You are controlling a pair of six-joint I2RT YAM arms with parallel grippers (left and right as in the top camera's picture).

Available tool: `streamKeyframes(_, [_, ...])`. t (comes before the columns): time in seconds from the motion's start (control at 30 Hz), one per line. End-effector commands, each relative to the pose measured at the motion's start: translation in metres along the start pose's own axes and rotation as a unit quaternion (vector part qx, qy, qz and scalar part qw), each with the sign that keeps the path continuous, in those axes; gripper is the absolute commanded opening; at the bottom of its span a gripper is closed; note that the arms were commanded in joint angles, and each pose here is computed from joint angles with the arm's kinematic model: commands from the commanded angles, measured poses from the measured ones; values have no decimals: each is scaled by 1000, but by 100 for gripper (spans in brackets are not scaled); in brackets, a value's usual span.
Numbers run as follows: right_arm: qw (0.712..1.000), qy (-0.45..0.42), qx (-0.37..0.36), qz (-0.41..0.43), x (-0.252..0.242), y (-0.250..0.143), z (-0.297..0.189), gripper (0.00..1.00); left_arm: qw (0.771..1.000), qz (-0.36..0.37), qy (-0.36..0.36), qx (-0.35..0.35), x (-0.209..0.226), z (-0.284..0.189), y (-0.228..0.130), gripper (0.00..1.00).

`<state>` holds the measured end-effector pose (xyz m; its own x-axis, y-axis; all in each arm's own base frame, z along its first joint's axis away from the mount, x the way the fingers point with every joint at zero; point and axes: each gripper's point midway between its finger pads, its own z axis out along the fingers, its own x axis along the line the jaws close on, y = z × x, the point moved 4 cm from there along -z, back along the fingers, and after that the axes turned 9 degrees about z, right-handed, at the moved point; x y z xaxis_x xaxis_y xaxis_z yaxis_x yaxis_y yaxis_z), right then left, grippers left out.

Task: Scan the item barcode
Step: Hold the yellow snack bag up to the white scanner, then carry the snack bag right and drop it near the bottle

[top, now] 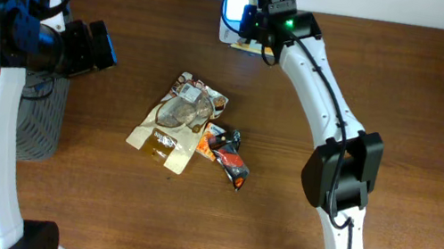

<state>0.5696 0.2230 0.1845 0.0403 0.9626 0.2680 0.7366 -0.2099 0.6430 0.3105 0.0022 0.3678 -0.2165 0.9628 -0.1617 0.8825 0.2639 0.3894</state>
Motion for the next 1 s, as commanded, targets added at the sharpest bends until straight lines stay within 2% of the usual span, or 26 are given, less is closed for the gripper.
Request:
streamKeyframes(0.0, [999, -12, -31, -9, 20, 0, -5, 4, 1000, -3, 1, -3, -1, -2, -1, 99])
streamKeyframes(0.17, [998, -50, -24, -17, 12, -10, 3, 4, 1000, -3, 1, -3, -1, -2, -1, 99])
streamKeyframes(0.33, [998, -51, 7, -22, 10, -24, 5, 4, 1000, -3, 1, -3, -1, -2, -1, 99])
streamKeyframes(0.43, [998, -57, -5, 9, -3, -4, -13, 4, 1000, -3, 1, -3, -1, -2, -1, 99])
streamKeyframes(0.53, [992, -86, -26, 93, -53, 40, -66, 4, 1000, -3, 1, -3, -1, -2, -1, 99])
streamKeyframes(0.63, [975, -155, -11, 159, -136, 61, -124, 4, 1000, -3, 1, -3, -1, -2, -1, 99])
streamKeyframes(0.7, [943, -224, 17, 247, -216, 56, -151, 4, 1000, -3, 1, -3, -1, -2, -1, 99])
streamKeyframes(0.77, [912, -278, 41, 300, -286, 45, -162, 4, 1000, -3, 1, -3, -1, -2, -1, 99])
streamKeyframes(0.87, [882, -315, 49, 346, -349, 35, -169, 4, 1000, -3, 1, -3, -1, -2, -1, 99])
streamKeyframes(0.97, [835, -351, 37, 422, -417, 22, -177, 4, 1000, -3, 1, -3, -1, -2, -1, 99])
